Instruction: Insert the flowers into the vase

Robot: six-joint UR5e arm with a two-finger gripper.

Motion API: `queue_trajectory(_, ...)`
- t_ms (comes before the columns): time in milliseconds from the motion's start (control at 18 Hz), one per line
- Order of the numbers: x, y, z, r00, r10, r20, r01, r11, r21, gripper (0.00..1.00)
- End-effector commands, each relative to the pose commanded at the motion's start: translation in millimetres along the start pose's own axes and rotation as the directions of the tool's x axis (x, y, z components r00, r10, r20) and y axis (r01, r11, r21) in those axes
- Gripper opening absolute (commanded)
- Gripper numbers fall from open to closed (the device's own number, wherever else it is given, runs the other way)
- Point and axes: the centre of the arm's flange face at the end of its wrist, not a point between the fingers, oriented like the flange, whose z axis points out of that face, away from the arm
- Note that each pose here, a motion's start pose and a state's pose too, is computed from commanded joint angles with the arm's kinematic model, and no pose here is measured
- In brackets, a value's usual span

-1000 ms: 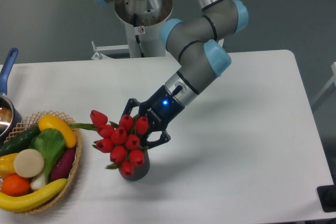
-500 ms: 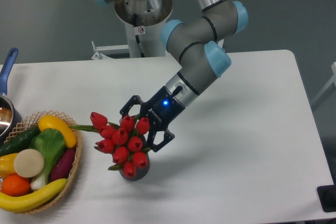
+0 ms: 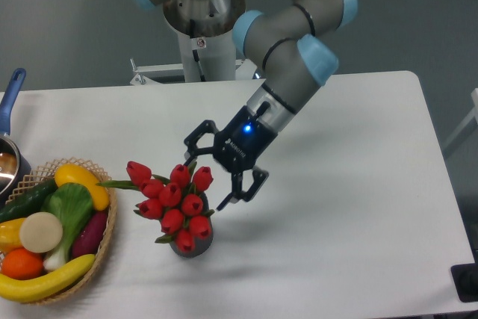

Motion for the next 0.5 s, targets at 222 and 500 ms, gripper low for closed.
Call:
queue_trajectory(222,-0.4,-2.2,-38.1,0.996,0.013,0.09,-0.009,0.999,-0.041,1.0)
queue_trajectory(500,-3.2,-2.5,-102.2,0.974,0.019,0.227,-0.004,0.998,-0.064,1.0)
